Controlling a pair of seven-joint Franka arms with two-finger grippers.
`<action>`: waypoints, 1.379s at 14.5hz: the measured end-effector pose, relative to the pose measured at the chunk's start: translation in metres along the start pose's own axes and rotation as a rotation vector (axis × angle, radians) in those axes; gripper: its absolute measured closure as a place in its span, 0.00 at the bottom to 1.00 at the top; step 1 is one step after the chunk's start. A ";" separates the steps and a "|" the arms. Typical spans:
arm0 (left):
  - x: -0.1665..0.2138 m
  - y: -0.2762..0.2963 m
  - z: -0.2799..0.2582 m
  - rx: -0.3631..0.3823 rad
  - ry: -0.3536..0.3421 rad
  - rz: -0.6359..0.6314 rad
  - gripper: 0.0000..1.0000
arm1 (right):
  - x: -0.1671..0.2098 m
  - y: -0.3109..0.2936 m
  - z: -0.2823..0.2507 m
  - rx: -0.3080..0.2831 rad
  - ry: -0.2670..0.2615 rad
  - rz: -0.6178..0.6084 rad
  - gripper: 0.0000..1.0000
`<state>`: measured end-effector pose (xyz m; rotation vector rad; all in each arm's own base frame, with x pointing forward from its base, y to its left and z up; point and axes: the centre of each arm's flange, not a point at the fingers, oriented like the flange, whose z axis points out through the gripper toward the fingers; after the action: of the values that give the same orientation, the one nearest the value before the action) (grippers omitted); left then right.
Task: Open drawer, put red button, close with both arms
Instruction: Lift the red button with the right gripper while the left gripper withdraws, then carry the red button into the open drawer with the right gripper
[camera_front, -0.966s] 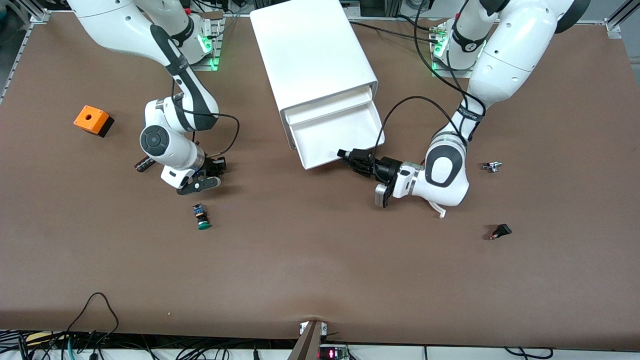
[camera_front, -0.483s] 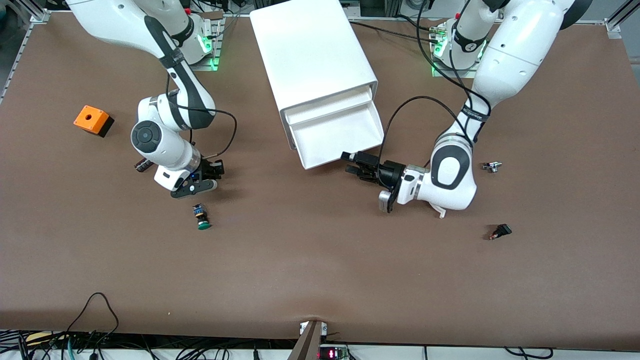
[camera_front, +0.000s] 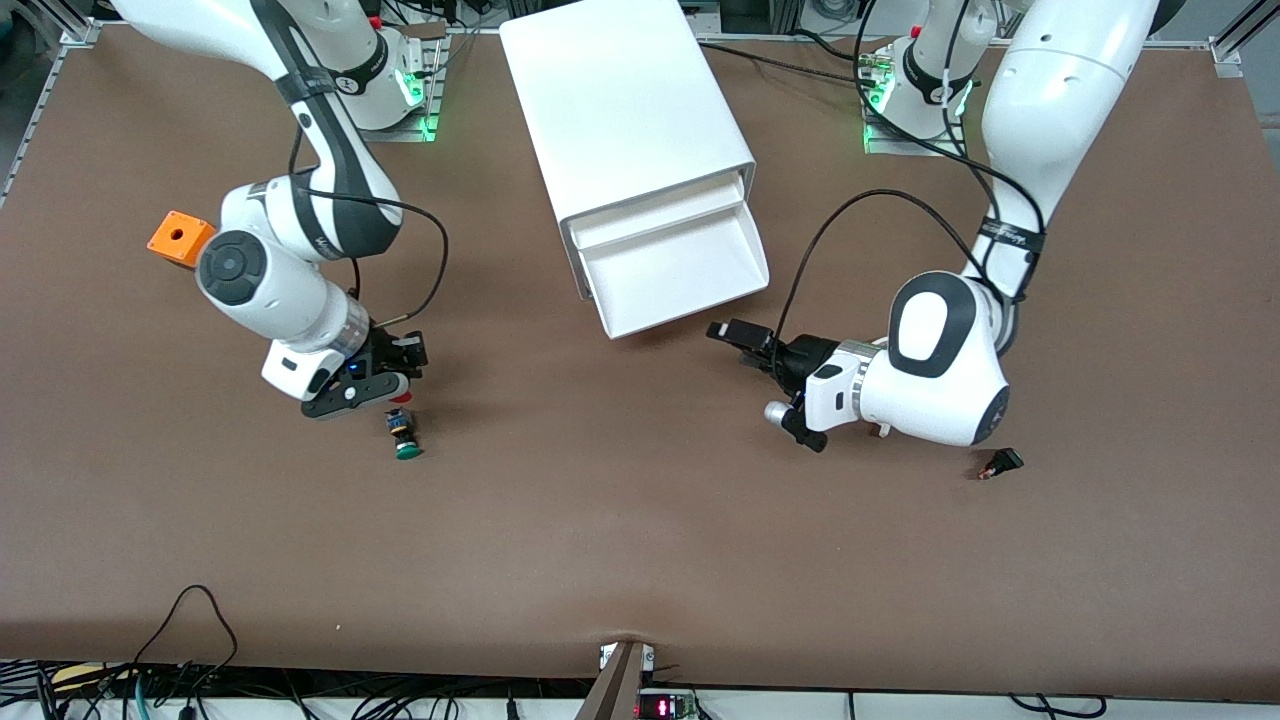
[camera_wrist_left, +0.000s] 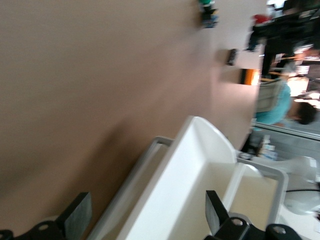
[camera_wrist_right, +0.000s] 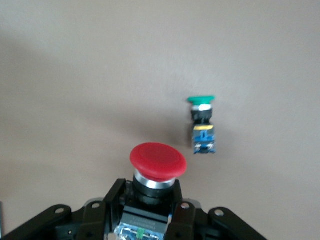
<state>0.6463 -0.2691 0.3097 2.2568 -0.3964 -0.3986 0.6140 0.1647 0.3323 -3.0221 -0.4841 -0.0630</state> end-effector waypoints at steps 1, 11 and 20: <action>-0.001 0.003 -0.011 0.075 -0.015 0.000 0.00 | 0.005 0.003 -0.009 -0.002 0.010 -0.012 0.59; -0.055 0.072 -0.170 0.832 0.019 -0.017 0.00 | 0.039 -0.019 -0.071 -0.009 0.127 -0.225 0.59; -0.113 0.088 -0.263 0.904 0.102 -0.116 0.00 | 0.045 -0.131 -0.117 0.004 0.104 -0.595 0.59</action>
<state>0.6373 -0.1069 0.5609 3.1741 -0.4486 -0.1638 0.6128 0.2926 0.4607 -2.7362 -1.3392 -0.2500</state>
